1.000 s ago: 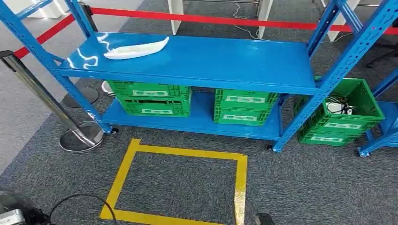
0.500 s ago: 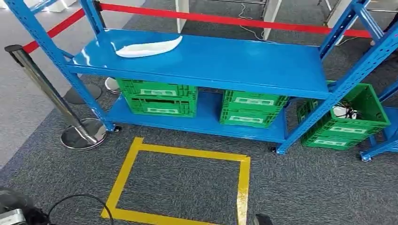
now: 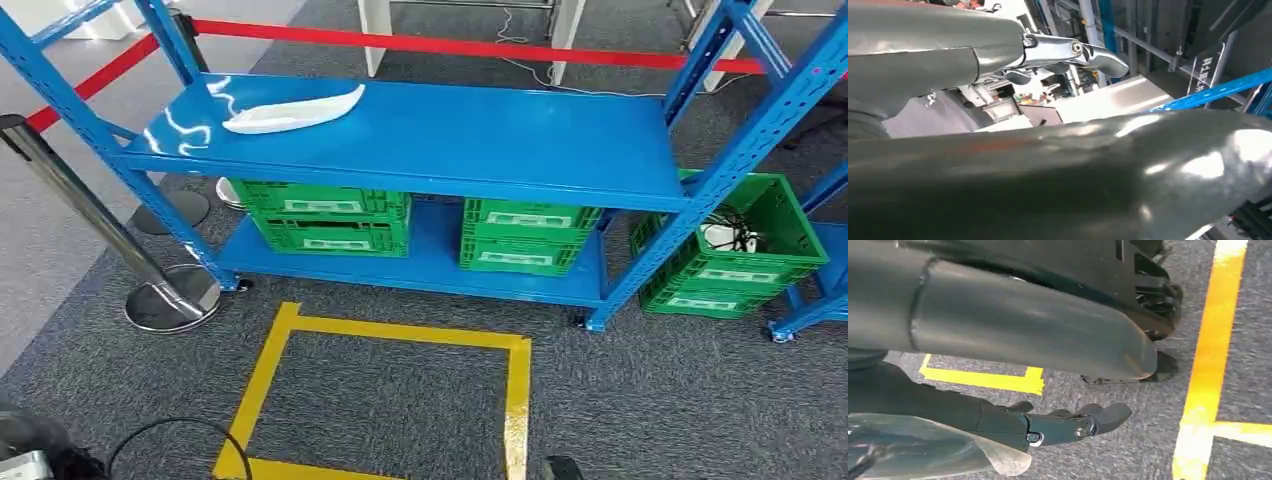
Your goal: Take the parts from the cabinet and place them on the table.
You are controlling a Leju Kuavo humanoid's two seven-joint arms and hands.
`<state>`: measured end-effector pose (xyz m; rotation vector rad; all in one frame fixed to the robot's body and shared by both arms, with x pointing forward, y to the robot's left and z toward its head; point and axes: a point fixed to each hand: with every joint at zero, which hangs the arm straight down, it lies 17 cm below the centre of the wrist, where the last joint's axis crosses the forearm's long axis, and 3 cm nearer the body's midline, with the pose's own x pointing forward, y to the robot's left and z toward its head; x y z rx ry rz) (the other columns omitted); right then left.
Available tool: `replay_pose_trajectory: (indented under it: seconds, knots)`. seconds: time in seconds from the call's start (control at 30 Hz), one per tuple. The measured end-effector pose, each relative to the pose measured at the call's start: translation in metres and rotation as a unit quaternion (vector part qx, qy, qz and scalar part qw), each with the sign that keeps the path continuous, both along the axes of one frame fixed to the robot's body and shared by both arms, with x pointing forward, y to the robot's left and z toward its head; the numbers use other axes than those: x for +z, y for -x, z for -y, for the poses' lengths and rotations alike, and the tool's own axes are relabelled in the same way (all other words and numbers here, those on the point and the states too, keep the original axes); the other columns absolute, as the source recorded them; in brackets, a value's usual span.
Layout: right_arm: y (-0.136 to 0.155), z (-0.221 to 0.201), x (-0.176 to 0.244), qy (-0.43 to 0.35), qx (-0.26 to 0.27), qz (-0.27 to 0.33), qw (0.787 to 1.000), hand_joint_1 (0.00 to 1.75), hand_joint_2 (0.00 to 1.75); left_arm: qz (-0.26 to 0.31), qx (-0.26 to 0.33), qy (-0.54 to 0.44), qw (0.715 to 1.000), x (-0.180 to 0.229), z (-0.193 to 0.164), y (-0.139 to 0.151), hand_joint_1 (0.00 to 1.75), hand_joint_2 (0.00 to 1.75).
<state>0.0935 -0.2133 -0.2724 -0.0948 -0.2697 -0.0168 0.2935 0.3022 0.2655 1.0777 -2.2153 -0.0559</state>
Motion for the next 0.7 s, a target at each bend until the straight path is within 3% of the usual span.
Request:
replay_pose_trajectory:
  seconds: [0.7]
  knots:
    - [0.006,0.0,-0.001,0.008,0.029,-0.012,0.999,0.0,0.0,-0.003,-0.004,0.016,1.0,-0.003,0.004,0.007,0.0,0.0]
